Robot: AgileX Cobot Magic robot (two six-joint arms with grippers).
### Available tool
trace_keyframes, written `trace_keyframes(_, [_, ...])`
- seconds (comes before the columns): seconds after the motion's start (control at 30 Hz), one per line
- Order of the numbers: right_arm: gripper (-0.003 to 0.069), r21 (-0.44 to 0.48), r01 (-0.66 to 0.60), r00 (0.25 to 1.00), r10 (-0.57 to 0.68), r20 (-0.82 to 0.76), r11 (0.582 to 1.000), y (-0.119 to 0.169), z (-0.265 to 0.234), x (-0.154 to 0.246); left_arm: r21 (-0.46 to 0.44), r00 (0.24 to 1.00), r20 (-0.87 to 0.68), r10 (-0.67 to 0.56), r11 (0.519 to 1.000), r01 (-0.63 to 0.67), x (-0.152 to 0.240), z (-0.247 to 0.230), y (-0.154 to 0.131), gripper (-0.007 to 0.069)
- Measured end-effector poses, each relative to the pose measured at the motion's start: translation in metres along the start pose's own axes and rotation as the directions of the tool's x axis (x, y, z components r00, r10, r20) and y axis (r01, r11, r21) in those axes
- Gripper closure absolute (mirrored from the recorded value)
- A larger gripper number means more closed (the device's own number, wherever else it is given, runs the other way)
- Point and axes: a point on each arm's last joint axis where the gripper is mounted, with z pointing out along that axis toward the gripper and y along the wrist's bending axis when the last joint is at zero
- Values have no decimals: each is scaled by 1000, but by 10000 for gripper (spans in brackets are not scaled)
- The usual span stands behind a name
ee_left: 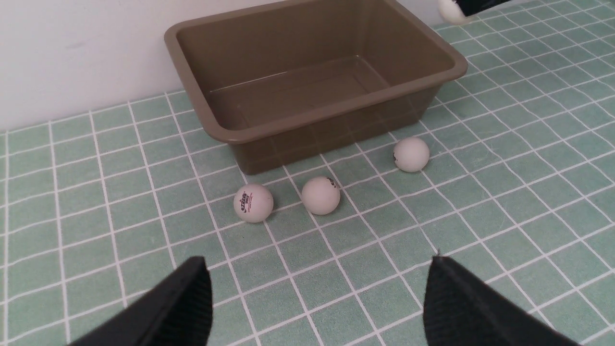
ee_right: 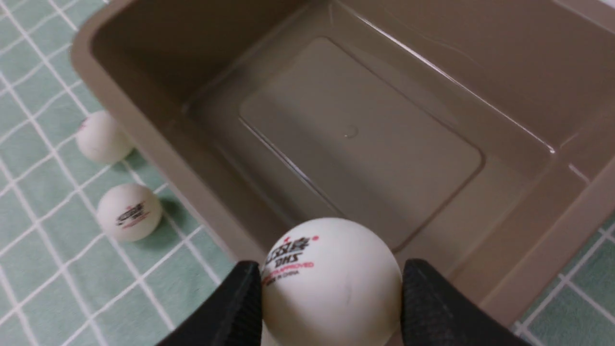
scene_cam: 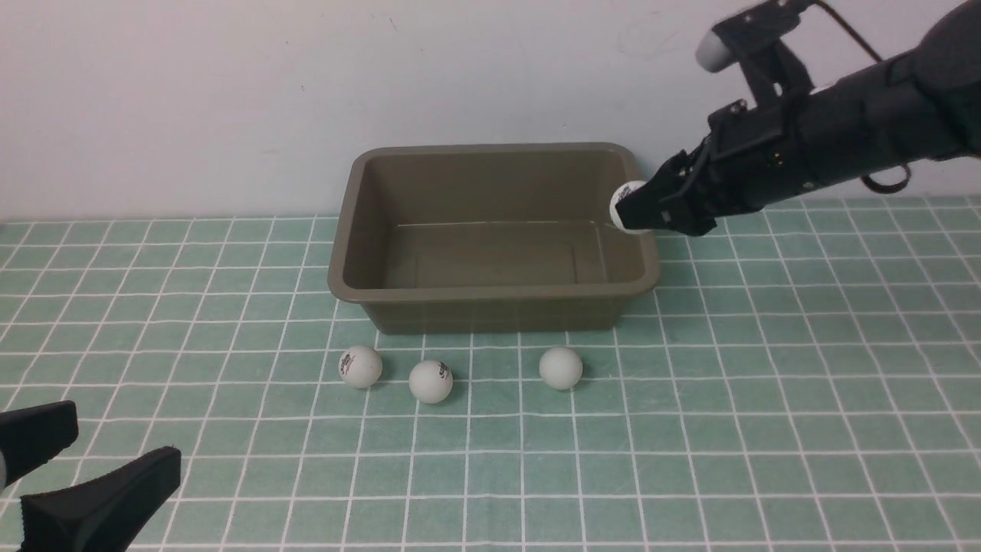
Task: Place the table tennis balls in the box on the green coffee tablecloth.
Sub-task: 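Release the ping pong ball into the bin and lift the gripper away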
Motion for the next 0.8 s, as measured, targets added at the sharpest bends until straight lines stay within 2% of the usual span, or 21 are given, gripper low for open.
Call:
trace_keyframes(0.33, [321, 3, -9, 1000, 9, 4, 1000, -30, 48, -2, 0, 1000, 0, 0, 1000, 0, 0, 0, 0, 91])
trace_keyframes(0.67, [321, -1, 10, 999, -10, 45, 1000, -34, 58, -3, 0, 1000, 0, 0, 1000, 0, 0, 0, 0, 91])
trace_keyframes(0.8, [293, 16, 11, 998, -12, 64, 1000, -36, 59, -5, 0, 1000, 0, 0, 1000, 0, 0, 0, 0, 91])
